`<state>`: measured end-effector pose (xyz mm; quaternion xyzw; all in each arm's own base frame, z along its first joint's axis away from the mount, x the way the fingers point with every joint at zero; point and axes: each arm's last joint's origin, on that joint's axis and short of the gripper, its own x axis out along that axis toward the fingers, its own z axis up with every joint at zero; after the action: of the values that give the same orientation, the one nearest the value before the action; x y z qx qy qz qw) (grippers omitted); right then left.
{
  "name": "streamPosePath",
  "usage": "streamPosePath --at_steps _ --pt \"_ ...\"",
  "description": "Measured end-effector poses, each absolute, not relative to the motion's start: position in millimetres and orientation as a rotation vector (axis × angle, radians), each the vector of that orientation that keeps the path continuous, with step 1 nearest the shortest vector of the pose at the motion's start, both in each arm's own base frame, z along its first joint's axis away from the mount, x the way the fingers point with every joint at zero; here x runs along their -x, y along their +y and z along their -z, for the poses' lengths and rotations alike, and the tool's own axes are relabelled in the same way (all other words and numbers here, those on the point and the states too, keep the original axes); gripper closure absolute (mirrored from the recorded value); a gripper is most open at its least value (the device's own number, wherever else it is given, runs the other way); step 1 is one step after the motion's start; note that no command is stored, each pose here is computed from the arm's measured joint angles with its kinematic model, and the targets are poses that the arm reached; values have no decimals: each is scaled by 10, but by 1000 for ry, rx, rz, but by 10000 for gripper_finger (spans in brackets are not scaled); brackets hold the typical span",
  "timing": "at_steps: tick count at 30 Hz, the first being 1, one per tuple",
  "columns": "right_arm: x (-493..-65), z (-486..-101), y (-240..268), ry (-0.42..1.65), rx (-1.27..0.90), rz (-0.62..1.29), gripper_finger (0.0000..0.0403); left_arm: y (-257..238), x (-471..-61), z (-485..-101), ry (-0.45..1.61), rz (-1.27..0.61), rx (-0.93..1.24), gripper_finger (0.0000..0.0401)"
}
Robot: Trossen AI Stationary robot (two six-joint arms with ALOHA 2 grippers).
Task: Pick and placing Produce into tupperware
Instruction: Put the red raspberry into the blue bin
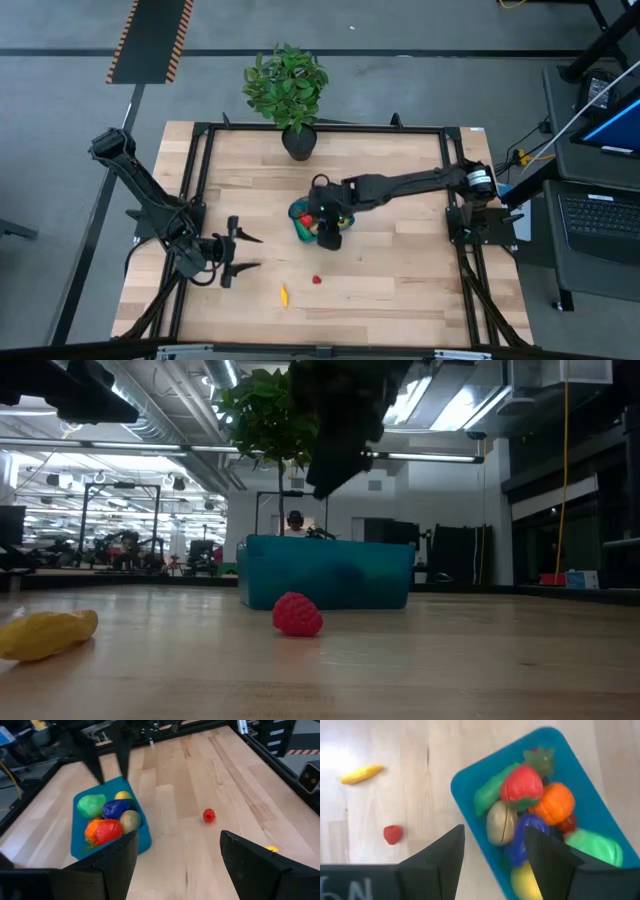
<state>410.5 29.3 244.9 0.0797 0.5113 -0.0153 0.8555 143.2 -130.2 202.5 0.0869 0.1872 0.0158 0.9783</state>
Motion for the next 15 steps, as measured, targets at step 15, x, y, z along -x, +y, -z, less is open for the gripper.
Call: streamPosePath --at_steps 15 --pt "-3907 -2363 1415 883 -185 7 196 -1334 -1397 -2023 373 -20 -178 130"
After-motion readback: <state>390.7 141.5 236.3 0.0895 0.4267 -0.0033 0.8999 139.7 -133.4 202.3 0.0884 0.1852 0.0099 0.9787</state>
